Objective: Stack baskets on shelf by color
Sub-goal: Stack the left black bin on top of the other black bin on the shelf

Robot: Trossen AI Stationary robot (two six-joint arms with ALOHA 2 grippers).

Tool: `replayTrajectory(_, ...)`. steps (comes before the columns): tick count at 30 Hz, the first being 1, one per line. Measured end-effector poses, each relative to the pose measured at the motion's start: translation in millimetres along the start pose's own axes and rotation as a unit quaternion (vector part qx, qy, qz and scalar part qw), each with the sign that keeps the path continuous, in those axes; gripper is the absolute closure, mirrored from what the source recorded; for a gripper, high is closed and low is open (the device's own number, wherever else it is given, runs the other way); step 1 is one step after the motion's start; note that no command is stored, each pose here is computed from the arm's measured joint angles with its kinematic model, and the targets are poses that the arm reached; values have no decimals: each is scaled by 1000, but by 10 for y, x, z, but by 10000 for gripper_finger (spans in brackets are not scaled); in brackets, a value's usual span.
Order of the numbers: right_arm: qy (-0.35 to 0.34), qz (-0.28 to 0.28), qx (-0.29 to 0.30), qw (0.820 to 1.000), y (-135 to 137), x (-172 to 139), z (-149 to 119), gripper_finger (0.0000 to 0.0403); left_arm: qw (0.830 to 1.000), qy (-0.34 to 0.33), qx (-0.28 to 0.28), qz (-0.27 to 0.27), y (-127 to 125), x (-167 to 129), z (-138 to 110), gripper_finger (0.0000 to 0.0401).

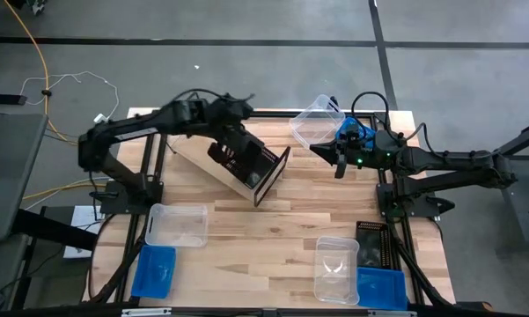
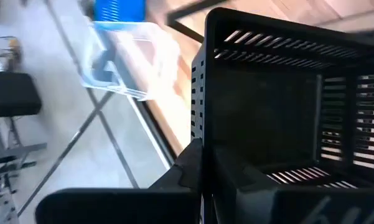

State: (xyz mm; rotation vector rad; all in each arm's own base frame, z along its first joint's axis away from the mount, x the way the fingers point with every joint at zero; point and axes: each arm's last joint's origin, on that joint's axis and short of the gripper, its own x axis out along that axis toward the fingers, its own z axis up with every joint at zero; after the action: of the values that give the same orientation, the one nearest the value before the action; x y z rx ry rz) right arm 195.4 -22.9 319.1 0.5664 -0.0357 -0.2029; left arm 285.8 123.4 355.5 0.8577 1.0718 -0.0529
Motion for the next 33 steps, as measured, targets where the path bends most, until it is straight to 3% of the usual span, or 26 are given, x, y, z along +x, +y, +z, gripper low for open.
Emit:
replayTrajectory(15, 25, -15, 3, 1000, -30, -2, -48, 403, 998, 2, 31, -59, -56, 424, 116, 401)
replayTrajectory(22, 26, -15, 2, 1000, -30, -2, -49, 403, 997, 1, 31, -64, -79, 453, 152, 398)
replayTrajectory(33, 28, -16, 1, 999, -34, -2, -53, 403, 996, -8, 50, -66, -127, 438, 237, 344)
